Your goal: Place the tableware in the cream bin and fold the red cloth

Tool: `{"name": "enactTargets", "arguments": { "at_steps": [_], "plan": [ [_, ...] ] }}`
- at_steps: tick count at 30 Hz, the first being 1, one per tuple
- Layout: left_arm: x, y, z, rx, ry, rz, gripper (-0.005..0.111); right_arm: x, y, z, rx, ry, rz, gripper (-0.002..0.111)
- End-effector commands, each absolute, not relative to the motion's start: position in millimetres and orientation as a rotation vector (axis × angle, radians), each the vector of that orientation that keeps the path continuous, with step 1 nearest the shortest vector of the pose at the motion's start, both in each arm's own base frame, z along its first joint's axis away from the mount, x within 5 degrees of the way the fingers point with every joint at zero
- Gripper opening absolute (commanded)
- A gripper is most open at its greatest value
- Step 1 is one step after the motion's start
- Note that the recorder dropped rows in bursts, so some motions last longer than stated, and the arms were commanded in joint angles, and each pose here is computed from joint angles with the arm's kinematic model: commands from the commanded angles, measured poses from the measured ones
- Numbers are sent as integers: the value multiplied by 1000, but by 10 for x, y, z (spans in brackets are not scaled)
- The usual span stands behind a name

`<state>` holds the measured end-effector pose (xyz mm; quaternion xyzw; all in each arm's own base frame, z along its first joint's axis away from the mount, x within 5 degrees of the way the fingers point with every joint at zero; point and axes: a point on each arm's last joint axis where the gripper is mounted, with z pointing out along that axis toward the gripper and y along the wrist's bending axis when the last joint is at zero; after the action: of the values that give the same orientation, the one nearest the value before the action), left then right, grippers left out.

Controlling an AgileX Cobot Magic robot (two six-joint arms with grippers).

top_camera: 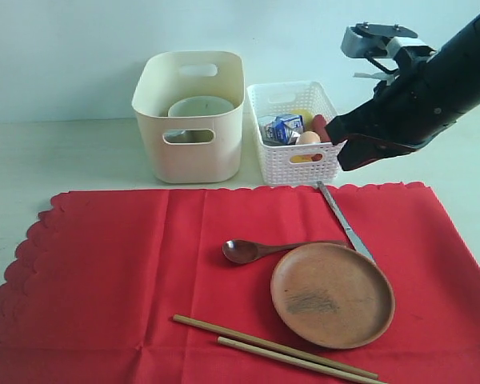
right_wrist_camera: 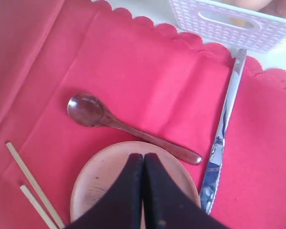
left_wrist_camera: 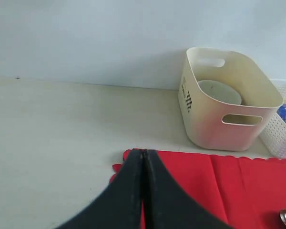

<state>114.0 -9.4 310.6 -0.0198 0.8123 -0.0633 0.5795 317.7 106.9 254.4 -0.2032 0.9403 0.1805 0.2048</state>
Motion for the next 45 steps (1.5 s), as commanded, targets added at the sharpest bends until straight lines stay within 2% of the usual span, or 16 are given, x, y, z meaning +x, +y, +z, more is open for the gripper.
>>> {"name": "enactTargets", "arguments": {
  "at_steps": [1,9,15,20,25,27,32,35,41,45],
  "plan": [
    [1126,-98,3110,-32,1896,-143,0,3153,1060,2653,-591,2585,484,0],
    [1173,-115,3096,-62,1896,-184,0,3150,1058,2668,-590,2578,480,0],
    [1459,-169,2945,-111,2051,-243,0,3150,1058,2668,-588,2578,480,0],
    [1788,-321,2882,8,2272,-346,0,3146,1056,2665,-594,2583,478,0],
    [2129,-509,2763,222,2391,-505,2,3152,1029,2647,-610,2593,431,0],
    [2246,-563,2698,280,2409,-558,9,3161,1010,2642,-602,2596,398,0],
    [2503,-781,2582,575,2351,-646,40,3170,980,2579,-580,2587,353,0],
    [2598,-998,2556,777,2275,-648,51,3185,967,2527,-526,2566,339,0],
    [2744,-1429,2515,1075,2114,-514,62,3286,952,2436,-355,2497,330,0],
    [2833,-1734,2399,1255,2072,-466,66,3369,927,2257,-285,2439,291,0]
  ]
}}
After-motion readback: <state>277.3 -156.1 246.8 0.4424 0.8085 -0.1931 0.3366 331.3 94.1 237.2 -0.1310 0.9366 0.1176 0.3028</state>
